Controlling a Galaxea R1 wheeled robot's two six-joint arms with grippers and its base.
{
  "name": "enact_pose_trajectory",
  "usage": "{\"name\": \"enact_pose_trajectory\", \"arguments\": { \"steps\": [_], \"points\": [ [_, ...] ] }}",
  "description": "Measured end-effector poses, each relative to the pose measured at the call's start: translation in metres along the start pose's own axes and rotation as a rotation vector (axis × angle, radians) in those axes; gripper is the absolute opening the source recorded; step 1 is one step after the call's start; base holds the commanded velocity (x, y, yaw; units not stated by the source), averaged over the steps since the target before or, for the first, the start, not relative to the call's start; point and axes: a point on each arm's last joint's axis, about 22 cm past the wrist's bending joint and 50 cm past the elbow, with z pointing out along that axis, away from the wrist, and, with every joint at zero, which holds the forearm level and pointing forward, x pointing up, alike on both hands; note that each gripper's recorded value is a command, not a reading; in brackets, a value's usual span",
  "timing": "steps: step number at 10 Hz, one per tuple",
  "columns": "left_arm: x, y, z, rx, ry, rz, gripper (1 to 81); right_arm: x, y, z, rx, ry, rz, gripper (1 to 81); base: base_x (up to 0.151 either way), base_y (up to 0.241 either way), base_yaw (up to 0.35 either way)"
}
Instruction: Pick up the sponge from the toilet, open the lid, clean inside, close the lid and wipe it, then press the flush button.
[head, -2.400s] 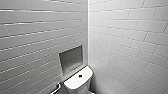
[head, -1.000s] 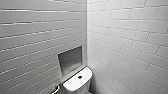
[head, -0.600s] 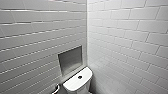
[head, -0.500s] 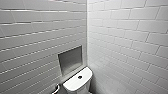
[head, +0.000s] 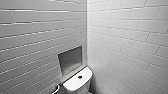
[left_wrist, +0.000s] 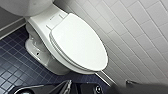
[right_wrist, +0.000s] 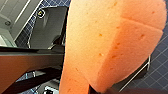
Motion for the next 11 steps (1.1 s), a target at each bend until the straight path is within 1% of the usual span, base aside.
{"name": "enact_pose_trajectory", "arguments": {
  "steps": [1,2,4,5,7,9,11],
  "points": [
    [0.041,0.010,-0.006,-0.009,0.030,0.018,81.1,0.000,0.001,0.000,-0.002,0.001,0.000,1.0,0.000,0.000,0.000],
    [0.072,0.021,-0.011,-0.021,0.053,0.029,81.1,0.001,0.003,0.000,-0.006,0.002,-0.001,1.0,0.000,0.000,0.000],
    [0.110,0.035,-0.022,-0.022,0.066,0.017,81.1,0.000,0.003,0.000,-0.006,-0.002,-0.002,1.0,0.000,0.000,0.000],
    [0.140,0.046,-0.025,-0.017,0.078,0.028,81.1,-0.001,0.003,0.000,-0.006,-0.001,-0.001,1.0,0.000,0.000,0.000],
    [0.211,0.076,-0.031,-0.020,0.119,0.071,81.1,-0.001,0.005,-0.001,-0.011,0.003,-0.002,1.0,0.000,0.000,0.000],
    [0.250,0.096,-0.030,0.001,0.118,0.082,81.1,-0.002,0.006,-0.001,-0.014,0.002,-0.001,1.0,0.000,0.000,0.000],
    [0.275,0.120,-0.019,-0.008,0.116,0.080,81.1,-0.003,0.006,-0.001,-0.014,0.002,-0.001,1.0,0.000,0.000,0.000]
  ]
}}
